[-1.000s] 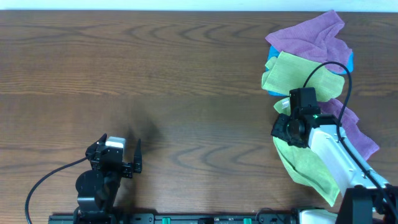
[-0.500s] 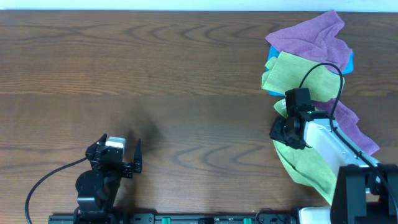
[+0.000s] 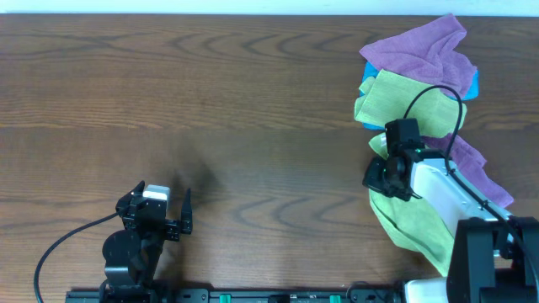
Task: Fold the cloth
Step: 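Lift the green cloth with the right gripper and drag it leftward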
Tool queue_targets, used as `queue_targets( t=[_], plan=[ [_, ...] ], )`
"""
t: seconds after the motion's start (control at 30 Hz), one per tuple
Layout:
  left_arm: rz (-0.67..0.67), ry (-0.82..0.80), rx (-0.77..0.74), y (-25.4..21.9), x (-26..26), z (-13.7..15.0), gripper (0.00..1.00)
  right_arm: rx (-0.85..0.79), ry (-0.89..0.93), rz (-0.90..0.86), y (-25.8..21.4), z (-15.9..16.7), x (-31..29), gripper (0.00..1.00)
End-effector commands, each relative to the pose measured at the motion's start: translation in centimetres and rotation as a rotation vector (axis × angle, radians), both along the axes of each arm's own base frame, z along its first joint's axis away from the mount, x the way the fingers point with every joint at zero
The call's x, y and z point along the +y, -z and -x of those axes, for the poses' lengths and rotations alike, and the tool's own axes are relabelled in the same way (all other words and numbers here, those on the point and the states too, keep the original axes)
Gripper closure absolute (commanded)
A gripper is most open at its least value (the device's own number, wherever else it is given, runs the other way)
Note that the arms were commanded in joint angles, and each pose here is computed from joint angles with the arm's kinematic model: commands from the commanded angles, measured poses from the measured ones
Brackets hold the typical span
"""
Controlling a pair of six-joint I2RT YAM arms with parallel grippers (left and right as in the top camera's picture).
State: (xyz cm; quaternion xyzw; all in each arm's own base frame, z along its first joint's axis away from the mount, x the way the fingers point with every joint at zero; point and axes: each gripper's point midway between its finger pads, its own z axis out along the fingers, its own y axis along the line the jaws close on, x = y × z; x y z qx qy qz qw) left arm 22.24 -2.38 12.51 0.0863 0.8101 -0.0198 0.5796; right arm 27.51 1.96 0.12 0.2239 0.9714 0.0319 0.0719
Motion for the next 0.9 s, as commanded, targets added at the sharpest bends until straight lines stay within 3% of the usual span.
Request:
queue_targets(
  t=[0.0,0.3,0.63,0.77,0.87],
  plan=[
    [0.004,-0.018,0.026,1.0,0.2,0.1,0.04,-0.061,-0.079,-0.124,-1.8,-2.4,2.8,0.98],
    [0.004,-0.018,0.026,1.0,0.2,0.1,0.05,-0.325,-0.443,-0.275,-11.2,-7.9,14.9,0.99],
    [0.004,-0.018,0.026,1.0,0.2,0.1,0.05,-0.626,-0.803,-0.412,-23.3,-7.9,26.7,0.99],
    [0.004,-0.018,0.026,1.0,0.2,0.1,0.05,-0.615,-0.712,-0.301,-23.3,-9.5,23.8,0.99],
    [0.004,-0.018,0.025,1.0,0.2,0.1,0.05,-0.48,-0.417,-0.072,-20.0,-11.0,16.2,0.99]
  ],
)
